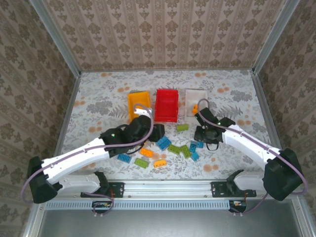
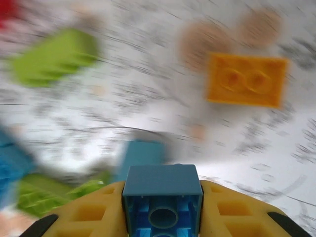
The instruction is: Sort the legos into containers by color
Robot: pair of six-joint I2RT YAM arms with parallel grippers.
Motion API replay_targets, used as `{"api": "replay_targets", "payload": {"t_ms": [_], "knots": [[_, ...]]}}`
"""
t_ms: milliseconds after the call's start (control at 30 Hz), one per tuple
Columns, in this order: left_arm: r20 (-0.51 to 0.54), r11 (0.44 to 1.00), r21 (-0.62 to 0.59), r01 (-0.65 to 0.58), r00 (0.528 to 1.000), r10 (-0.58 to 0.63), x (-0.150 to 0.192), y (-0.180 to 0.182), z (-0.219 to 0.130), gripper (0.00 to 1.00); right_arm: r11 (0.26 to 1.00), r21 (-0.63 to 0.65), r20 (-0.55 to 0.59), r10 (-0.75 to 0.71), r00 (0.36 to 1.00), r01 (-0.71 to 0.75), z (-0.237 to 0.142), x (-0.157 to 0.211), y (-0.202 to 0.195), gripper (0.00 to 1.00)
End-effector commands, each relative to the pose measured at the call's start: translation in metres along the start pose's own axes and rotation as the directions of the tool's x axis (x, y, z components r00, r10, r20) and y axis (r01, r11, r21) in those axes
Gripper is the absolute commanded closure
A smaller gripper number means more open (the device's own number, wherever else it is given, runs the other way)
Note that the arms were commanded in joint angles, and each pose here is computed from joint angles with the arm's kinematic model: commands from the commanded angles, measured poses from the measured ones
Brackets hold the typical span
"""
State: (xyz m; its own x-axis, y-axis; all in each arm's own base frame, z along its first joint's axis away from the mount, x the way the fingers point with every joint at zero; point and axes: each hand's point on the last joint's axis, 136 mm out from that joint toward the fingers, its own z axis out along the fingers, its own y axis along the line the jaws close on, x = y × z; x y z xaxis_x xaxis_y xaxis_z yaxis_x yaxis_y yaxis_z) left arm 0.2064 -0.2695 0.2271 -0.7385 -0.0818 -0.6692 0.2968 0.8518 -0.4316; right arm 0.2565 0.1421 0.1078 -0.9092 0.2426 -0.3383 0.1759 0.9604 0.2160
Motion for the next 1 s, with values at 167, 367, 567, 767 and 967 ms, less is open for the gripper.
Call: {"api": "replay_targets", "payload": {"t_ms": [167,367,567,767,967], "knots": [[0.119,0.989,-0.142,0.046,0.993,-0.029,-0.054,0.048,-0.035,0.48,0.988,-0.119,0.106,-0.085,0.991,0.098,0.012,-0.080,0.121,0.73],[0.131,0.986,-0.157,0.059,0.991,-0.038,-0.061,0.055,-0.034,0.48,0.996,-0.066,0.116,-0.051,0.992,0.059,0.059,-0.125,0.150,0.73],[0.109,0.985,-0.160,0.065,0.993,-0.048,-0.053,0.060,-0.031,0.48,0.998,-0.066,0.104,-0.007,0.995,0.014,0.100,-0.144,0.154,0.72],[0.071,0.982,-0.173,0.078,0.995,-0.067,-0.039,0.066,-0.025,0.48,0.998,-0.058,0.077,-0.016,0.997,0.021,0.111,-0.146,0.156,0.57],[0.009,0.975,-0.208,0.075,0.997,-0.075,-0.019,0.077,-0.016,0.49,0.995,-0.098,0.116,-0.011,0.993,0.022,0.088,-0.155,0.162,0.50]]}}
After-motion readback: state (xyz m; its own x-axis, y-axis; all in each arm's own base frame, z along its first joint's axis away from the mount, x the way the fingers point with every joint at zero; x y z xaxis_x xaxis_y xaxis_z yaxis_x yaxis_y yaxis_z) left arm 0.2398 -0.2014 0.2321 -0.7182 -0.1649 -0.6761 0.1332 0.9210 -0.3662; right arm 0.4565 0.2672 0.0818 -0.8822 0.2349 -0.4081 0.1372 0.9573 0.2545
